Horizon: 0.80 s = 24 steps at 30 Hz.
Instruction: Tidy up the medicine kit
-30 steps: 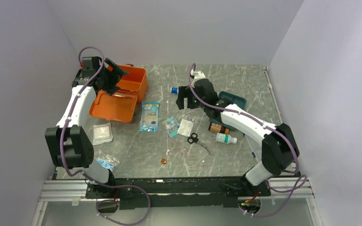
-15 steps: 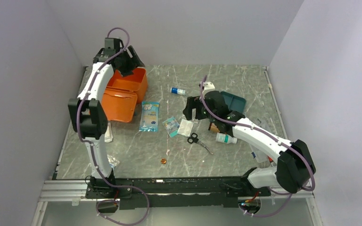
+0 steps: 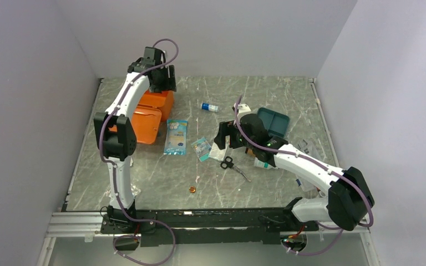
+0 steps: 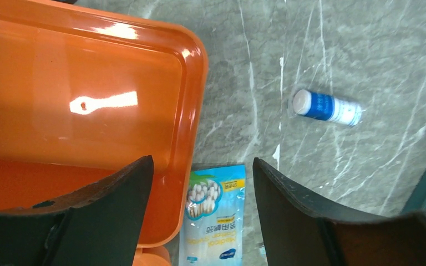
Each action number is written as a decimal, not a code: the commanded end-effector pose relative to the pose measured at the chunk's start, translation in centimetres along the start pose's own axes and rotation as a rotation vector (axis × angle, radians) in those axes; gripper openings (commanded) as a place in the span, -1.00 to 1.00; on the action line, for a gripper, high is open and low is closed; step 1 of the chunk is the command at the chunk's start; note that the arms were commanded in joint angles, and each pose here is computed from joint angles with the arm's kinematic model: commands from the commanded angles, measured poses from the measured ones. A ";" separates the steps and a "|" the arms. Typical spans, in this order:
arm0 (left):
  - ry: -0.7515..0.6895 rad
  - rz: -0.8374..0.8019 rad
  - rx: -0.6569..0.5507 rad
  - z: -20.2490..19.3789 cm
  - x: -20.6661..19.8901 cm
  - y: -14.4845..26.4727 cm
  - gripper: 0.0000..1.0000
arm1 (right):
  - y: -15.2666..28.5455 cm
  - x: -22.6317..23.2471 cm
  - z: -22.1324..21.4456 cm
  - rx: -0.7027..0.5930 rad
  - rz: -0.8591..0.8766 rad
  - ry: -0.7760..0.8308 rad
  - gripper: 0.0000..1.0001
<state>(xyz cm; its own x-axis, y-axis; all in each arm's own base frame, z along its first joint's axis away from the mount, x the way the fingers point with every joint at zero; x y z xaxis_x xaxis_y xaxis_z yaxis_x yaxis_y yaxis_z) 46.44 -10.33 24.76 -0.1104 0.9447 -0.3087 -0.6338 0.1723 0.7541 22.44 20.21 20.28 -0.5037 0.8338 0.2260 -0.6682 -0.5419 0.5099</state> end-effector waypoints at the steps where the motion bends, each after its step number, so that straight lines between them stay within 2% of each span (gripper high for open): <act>1: -0.129 0.045 0.016 -0.3 0.0 -0.8 0.40 | 0.6 0.7 1.0 -0.058 0.040 -0.001 0.70; 5: -0.150 0.049 0.049 -0.9 0.3 -1.7 0.34 | 0.8 0.8 0.8 -0.052 0.041 -0.002 0.69; 9: -0.166 0.040 0.062 -1.0 0.3 -2.2 0.16 | 1.1 0.8 0.5 -0.051 0.038 -0.003 0.69; 14: -0.176 0.061 0.078 -1.3 0.6 -2.7 0.03 | 1.4 0.8 0.1 -0.052 0.034 -0.010 0.69; 16: -0.180 0.059 0.086 -1.5 0.8 -2.9 -0.10 | 1.6 0.7 0.0 -0.050 0.033 -0.013 0.69; 20: -0.198 0.060 0.101 -1.9 0.9 -3.1 -0.49 | 1.8 0.7 -0.1 -0.047 0.032 -0.013 0.69; 24: -0.216 0.072 0.101 -2.0 1.2 -3.0 -0.73 | 2.0 0.8 -0.2 -0.046 0.035 -0.017 0.68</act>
<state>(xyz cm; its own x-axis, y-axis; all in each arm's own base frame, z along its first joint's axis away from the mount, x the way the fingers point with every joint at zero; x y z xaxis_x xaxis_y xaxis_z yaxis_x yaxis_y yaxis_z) 46.68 -10.47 20.30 -0.0034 0.9873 -0.1591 -0.5302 0.1331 0.8374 20.98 19.80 20.45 -0.5158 0.8215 0.2431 -0.6604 -0.5620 0.4980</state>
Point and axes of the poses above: each gripper's point midway between its finger pads, its own y axis back along the fingers, its own x axis along the line the jaws close on, z = x × y, the point moved 10 cm from there along y, back along the fingers, and after that the axes turned 8 degrees about y, right-handed, at the moved point
